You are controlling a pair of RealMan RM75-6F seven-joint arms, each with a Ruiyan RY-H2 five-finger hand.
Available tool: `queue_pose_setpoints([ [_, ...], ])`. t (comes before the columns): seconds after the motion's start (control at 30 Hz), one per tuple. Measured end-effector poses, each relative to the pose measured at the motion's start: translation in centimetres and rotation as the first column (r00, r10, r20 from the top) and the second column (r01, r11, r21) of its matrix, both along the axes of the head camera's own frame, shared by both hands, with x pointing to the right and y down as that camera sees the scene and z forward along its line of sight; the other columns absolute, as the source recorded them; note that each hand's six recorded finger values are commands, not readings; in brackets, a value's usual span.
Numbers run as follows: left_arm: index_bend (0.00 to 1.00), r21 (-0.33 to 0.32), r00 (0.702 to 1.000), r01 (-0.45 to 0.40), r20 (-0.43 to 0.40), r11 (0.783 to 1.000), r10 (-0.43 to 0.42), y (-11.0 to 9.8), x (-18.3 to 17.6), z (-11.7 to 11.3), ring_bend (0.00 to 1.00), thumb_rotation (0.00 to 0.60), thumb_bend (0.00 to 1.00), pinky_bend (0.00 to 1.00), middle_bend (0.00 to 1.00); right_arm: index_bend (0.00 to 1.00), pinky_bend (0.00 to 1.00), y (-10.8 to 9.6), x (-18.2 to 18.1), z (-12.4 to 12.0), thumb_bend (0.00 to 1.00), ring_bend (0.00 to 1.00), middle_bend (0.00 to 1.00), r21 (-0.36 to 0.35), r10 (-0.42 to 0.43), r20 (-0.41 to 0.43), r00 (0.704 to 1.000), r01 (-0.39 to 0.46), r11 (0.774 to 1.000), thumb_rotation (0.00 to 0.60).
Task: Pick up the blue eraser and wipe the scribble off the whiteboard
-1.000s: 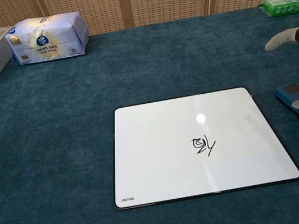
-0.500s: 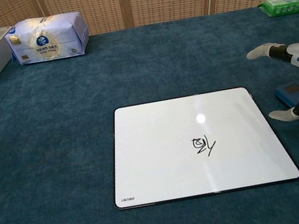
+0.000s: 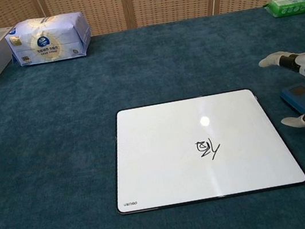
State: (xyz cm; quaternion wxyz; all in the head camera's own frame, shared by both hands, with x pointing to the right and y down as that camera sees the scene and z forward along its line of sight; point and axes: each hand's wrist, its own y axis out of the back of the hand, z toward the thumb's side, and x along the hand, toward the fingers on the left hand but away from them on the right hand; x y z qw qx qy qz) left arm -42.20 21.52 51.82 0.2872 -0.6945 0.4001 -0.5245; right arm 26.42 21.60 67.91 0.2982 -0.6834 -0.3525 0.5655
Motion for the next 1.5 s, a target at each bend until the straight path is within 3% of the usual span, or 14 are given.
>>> queue_pose_setpoints([
  [0.87, 0.34, 0.003, 1.0, 0.009, -0.012, 1.0, -0.008, 0.2, -0.3, -0.2, 0.23, 0.6, 0.43, 0.08, 0.29, 0.08, 0.1, -0.1, 4.0, 0.5, 0.22, 0.0, 0.05, 0.011, -0.078, -0.174, 0.982, 0.081, 0.997, 0.6],
  [1.5, 0.34, 0.0, 1.0, 0.002, -0.014, 1.0, -0.002, 0.1, 0.0, -0.1, 0.23, 0.6, 0.43, 0.08, 0.29, 0.09, 0.11, -0.3, 8.6, -0.6, 0.22, 0.0, 0.05, -0.001, -0.049, -0.265, 0.963, 0.051, 0.999, 0.6],
])
